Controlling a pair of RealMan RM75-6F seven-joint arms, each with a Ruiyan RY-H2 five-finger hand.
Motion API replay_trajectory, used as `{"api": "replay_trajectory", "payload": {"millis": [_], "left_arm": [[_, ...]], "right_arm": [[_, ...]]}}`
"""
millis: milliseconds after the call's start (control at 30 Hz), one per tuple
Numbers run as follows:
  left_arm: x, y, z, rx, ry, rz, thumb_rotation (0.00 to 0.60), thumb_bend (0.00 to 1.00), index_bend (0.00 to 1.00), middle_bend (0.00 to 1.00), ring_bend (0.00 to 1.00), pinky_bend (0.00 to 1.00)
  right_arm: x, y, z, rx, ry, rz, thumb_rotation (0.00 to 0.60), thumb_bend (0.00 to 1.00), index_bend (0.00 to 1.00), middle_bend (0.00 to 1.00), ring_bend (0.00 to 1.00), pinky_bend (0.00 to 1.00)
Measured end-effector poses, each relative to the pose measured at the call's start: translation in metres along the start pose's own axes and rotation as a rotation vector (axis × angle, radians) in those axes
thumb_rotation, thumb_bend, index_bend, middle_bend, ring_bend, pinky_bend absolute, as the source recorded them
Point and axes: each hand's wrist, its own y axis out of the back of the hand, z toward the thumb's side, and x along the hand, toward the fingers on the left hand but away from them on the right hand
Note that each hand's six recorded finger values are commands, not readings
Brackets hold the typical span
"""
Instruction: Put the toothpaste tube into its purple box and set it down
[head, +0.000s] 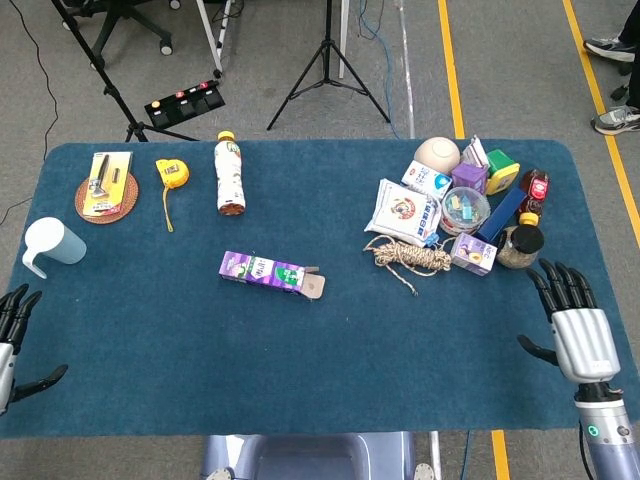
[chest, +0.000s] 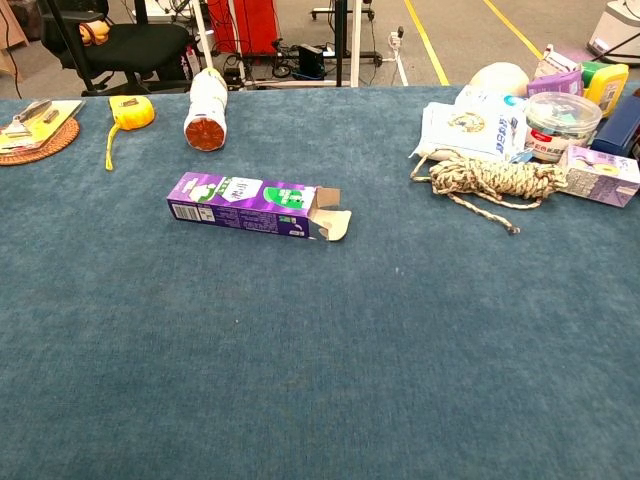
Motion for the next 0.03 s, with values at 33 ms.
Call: {"api": "replay_trajectory", "payload": {"millis": [33], "left_arm": [[0.0000, -0.0008, -0.0001, 0.000, 0.002, -0.005, 0.600, 0.09, 0.00, 0.00, 0.00, 0.15]], "right_arm": [[0.0006, 0.0005, -0.0009, -0.002, -0.006, -0.001, 0.600, 0.00, 0.09, 0.04, 0.00, 0.07]]}}
